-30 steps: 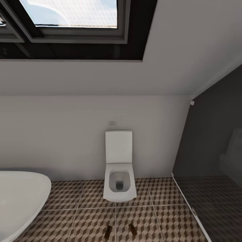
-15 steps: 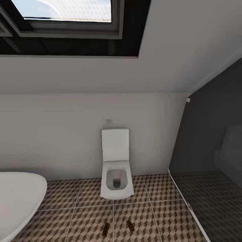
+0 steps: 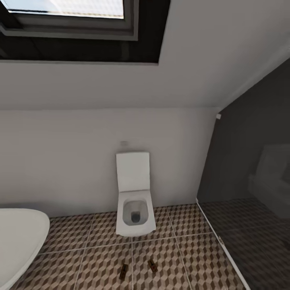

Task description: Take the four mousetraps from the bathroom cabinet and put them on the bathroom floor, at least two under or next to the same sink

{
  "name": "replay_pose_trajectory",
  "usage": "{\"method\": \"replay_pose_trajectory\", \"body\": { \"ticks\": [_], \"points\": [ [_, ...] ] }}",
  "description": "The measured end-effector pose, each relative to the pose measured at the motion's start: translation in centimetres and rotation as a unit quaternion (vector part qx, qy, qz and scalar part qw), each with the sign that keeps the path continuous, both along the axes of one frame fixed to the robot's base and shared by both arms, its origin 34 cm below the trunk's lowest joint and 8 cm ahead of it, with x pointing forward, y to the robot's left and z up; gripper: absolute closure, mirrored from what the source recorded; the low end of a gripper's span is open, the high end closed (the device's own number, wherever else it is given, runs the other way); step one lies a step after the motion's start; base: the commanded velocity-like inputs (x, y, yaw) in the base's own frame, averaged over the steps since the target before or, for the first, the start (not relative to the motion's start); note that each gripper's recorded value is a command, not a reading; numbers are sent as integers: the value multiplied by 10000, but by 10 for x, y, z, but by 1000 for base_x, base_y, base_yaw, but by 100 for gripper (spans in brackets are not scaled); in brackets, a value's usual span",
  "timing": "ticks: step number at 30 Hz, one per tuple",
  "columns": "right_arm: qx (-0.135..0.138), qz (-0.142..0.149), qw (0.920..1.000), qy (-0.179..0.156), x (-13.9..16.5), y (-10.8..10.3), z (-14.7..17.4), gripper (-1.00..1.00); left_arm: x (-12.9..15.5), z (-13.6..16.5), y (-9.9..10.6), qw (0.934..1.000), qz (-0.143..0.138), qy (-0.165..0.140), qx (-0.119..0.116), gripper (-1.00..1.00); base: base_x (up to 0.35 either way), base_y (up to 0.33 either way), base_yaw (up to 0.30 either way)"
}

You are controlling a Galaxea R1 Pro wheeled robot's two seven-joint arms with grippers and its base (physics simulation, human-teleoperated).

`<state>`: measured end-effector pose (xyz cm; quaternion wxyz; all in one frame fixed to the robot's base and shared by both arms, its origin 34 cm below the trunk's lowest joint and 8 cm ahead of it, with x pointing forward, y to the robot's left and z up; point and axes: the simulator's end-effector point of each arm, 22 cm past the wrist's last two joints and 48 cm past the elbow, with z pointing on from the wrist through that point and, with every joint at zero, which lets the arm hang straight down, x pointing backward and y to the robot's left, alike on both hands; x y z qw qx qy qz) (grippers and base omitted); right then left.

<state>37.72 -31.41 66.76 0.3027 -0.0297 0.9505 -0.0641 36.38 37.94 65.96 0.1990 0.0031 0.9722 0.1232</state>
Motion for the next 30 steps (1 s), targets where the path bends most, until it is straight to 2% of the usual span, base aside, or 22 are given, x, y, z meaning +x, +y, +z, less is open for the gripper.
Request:
{"method": "replay_pose_trajectory", "body": {
  "ticks": [9, 30],
  "points": [
    [-7, -9, 10000, 55, -4, 0, -3, -100, -4, -3, -1, 10000, -2, 56, -6, -100, 0, 0, -87],
    [8, -10, 10000, 55, -4, 1, -3, -100, -2, -4, -5, 10000, -38, 29, -62, -100, 0, 0, -6]
  ]
}}
